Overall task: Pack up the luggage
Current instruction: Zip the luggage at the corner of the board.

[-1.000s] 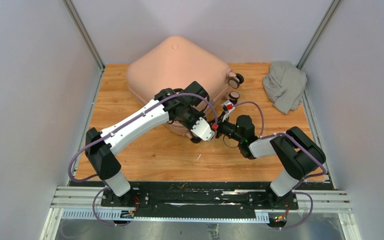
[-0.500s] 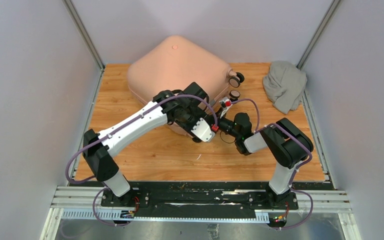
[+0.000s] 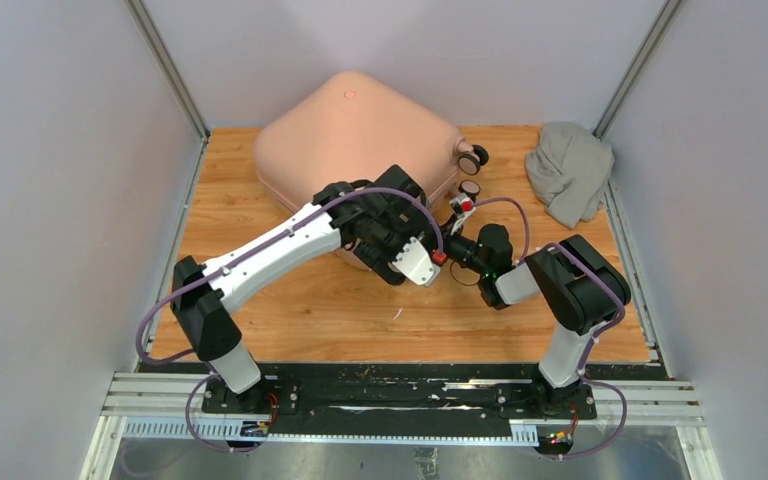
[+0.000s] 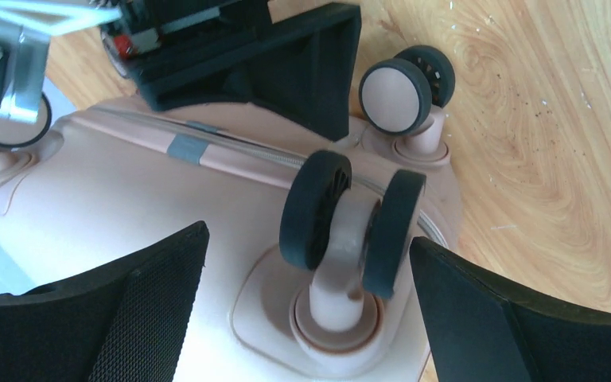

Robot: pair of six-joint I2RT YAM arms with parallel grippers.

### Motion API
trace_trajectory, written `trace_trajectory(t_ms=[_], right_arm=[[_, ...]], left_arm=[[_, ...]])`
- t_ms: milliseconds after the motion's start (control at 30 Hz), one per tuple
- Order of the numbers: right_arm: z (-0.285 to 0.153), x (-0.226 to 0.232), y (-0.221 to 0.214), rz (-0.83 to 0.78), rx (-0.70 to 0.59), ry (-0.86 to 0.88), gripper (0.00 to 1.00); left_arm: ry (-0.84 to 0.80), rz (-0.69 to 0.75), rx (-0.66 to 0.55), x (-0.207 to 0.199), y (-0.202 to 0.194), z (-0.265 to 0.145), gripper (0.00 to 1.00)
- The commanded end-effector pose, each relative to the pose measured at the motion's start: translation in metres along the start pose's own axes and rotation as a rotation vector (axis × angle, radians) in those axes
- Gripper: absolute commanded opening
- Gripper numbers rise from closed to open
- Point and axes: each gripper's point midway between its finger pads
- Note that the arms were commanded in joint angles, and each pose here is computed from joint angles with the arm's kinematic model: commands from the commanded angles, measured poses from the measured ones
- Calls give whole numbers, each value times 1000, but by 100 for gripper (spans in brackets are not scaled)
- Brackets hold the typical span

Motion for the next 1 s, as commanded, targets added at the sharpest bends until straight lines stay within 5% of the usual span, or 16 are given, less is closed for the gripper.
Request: trace_trajectory(t_ms=[0,200,367,733,867,967], right_arm=[[7,-1,9,-11,-18,55,70],[17,2,17,18,-60,102,61],[24,6,21,52,-91,138,48],[18,22,17,56,-83,173,54],[16,24,18,53,-89,173,54],[20,25,21,54,-95,176,48]], left_arm=[[-23,6,-19,5,10,16,100],[-71,12,1,-4,5,27,91],[-51,-37,-21,6,12,26,72],[-52,-58,19,1,4,25,34],[-40,-75,35,4,2,23,0],[-32,-93,28,7,4,21,0]])
Point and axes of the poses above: each gripper's point midway between its finger pads, its own z axis out along the fingers, its own x axis along the line the jaws close on, y = z × x, and after that the axes turned 4 degrees about -z, right-handed
